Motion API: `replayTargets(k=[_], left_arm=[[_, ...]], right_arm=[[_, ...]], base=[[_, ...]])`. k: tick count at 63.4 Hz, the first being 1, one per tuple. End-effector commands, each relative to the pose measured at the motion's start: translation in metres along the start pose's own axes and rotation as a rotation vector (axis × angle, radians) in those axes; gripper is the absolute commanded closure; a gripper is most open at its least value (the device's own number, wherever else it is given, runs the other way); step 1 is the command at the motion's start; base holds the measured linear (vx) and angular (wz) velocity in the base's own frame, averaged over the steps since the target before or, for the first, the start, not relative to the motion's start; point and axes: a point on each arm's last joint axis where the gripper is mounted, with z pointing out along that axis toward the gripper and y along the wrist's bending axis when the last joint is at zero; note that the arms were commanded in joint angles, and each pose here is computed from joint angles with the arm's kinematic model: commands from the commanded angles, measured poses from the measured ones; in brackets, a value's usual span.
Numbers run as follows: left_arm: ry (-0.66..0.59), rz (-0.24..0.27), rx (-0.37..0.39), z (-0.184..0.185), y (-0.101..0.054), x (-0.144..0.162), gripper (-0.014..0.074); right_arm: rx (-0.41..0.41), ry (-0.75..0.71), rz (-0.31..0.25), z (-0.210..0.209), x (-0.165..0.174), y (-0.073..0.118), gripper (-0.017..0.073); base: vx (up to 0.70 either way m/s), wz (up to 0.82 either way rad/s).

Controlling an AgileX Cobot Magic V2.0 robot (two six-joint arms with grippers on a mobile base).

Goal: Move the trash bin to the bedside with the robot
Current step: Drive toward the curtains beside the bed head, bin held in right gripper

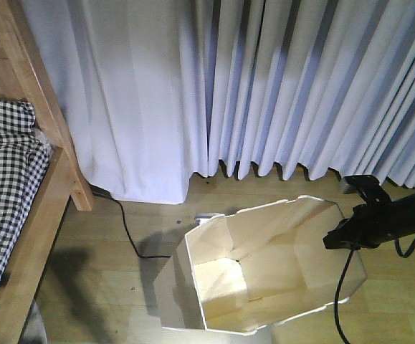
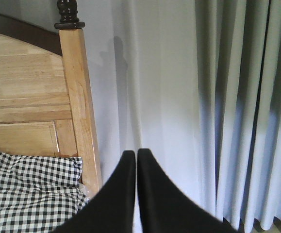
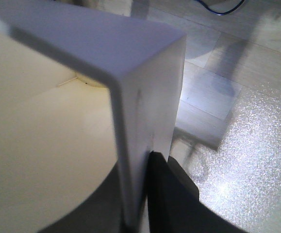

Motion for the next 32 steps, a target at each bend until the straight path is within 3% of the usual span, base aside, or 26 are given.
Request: replayTargets(k=[1, 32], left_arm=[[-0.078, -0.023, 0.007, -0.0008, -0.0004, -0.0037, 0.06], [-0.078, -0.023, 0.007, -0.0008, -0.0004, -0.0037, 0.06]], right_arm=[[-0.187, -0.115, 0.024, -0.0199, -0.0194, 0.0242, 0.0564], [-0.187, -0.115, 0.024, -0.0199, -0.0194, 0.0242, 0.0564]], base=[[0.09, 0.0], [0.08, -0.01]])
